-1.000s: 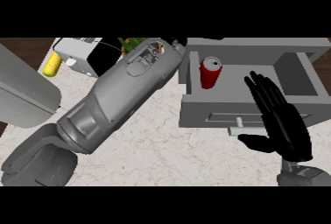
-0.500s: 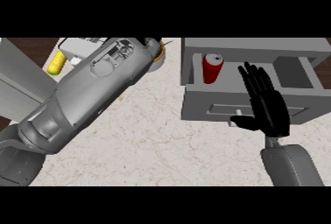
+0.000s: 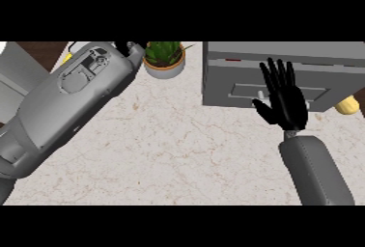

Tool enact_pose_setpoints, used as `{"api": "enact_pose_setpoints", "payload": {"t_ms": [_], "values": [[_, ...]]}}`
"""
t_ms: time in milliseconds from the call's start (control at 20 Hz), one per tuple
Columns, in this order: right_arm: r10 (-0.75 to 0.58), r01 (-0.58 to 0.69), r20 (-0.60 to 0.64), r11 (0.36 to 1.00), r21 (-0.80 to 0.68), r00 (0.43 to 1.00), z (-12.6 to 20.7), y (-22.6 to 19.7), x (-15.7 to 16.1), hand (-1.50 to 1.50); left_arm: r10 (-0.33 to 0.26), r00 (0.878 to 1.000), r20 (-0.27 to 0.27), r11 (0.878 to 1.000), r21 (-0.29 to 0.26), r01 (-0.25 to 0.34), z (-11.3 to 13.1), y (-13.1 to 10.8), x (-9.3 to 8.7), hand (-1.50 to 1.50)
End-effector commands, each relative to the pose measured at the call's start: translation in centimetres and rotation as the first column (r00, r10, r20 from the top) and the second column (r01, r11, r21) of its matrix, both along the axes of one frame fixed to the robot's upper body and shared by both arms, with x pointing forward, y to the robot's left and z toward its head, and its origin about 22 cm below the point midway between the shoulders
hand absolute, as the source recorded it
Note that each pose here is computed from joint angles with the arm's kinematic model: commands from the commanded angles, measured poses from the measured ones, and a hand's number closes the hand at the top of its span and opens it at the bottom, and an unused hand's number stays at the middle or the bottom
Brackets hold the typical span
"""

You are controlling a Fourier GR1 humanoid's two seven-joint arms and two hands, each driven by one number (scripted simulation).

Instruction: Pick up the can, place it into the drawer and close the drawer

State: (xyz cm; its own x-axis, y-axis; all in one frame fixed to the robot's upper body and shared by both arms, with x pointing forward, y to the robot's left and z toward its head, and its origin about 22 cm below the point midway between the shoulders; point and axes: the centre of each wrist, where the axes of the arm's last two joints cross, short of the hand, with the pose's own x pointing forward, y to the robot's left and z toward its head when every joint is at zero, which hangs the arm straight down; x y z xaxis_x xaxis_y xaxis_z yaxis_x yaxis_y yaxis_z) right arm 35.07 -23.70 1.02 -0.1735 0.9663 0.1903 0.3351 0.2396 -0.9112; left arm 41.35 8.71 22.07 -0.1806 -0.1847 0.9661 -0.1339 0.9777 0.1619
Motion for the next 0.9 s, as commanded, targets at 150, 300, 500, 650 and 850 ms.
{"api": "enact_pose_setpoints", "payload": {"t_ms": [150,300,500,650,850], "values": [[-0.043,0.043,0.03,0.999,0.009,0.999,-0.7,2.1,3.8,-1.5,0.021,0.999,-0.028,1.0,0.015,-0.021,-2.1,3.0,-1.1,-1.5],[-0.063,0.063,0.047,0.998,0.011,0.997,-1.6,1.4,4.1,-1.5,0.012,1.0,-0.018,1.0,0.01,-0.012,0.1,5.4,-1.6,-1.5],[-0.078,0.078,0.081,0.997,0.005,0.994,0.7,1.7,6.5,-1.5,0.004,0.999,-0.047,1.0,0.001,-0.004,-2.2,3.2,-2.7,-1.5],[-0.112,0.113,0.087,0.994,-0.005,0.99,2.1,1.2,7.5,-1.5,-0.02,0.999,-0.046,1.0,0.005,0.02,-1.6,3.9,-3.5,-1.5],[-0.092,0.094,0.122,0.996,-0.008,0.988,1.8,3.5,7.8,-1.5,-0.003,0.999,-0.032,1.0,0.005,0.003,-3.5,5.5,-3.6,-1.5]]}}
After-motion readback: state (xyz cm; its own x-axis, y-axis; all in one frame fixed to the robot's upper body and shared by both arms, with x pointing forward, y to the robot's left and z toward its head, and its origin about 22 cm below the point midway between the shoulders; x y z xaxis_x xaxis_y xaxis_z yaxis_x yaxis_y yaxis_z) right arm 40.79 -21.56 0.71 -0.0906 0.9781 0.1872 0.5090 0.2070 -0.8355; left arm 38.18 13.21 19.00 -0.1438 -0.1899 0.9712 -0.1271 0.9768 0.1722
